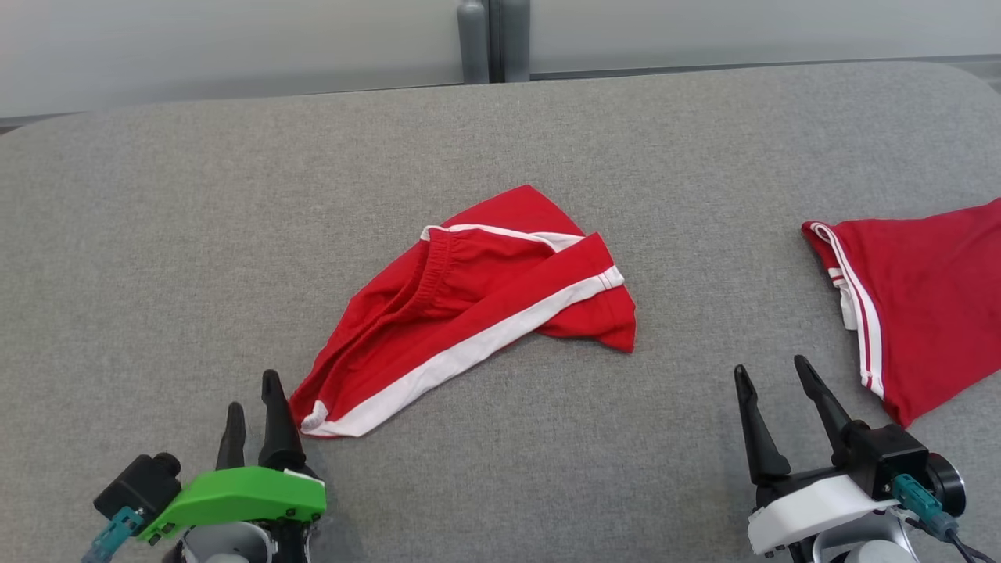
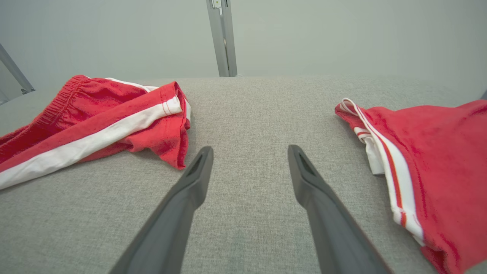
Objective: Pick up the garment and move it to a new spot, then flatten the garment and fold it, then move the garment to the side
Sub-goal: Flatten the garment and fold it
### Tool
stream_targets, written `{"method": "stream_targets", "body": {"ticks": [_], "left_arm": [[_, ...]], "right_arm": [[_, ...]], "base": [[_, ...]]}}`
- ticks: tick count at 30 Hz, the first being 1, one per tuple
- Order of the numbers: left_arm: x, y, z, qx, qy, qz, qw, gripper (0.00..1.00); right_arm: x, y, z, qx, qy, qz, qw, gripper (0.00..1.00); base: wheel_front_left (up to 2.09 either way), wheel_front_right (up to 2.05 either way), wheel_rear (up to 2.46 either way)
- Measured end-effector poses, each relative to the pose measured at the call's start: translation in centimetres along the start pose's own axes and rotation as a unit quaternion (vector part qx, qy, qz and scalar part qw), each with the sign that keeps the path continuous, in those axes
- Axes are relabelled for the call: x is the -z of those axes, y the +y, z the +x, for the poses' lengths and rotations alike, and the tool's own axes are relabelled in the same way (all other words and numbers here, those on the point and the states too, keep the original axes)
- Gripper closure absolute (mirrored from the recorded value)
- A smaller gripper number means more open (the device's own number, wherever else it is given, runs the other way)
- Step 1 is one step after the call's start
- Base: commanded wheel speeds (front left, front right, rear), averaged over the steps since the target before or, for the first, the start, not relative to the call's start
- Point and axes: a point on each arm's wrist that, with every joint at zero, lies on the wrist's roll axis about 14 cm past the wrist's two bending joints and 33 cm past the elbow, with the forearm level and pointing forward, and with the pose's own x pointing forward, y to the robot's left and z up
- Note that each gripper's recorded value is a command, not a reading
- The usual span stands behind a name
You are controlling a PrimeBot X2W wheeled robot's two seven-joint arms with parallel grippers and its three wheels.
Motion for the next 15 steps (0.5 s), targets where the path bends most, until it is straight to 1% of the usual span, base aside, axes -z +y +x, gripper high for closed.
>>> {"method": "stream_targets", "body": {"ticks": [2, 5, 10, 15], "left_arm": [[-0.9, -0.6, -0.5, 0.022, -0.017, 0.053, 0.998, 0.0], [-2.3, -1.4, -1.1, 0.049, -0.044, 0.124, 0.99, 0.0], [-4.4, -2.5, -2.1, 0.085, -0.084, 0.203, 0.972, 0.0], [-5.2, -2.3, -3.5, 0.106, -0.1, 0.268, 0.952, 0.0]], "right_arm": [[-0.8, -0.1, -0.1, 0.0, -0.012, -0.005, 1.0, 0.0], [-1.7, -0.1, -0.2, -0.001, -0.025, -0.013, 1.0, 0.0], [-3.0, -0.1, -0.4, -0.005, -0.043, -0.024, 0.999, 0.0], [-3.9, -0.2, -0.9, -0.007, -0.057, -0.033, 0.998, 0.0]], "base": [[0.0, 0.0, 0.0], [0.0, 0.0, 0.0], [0.0, 0.0, 0.0], [0.0, 0.0, 0.0]]}}
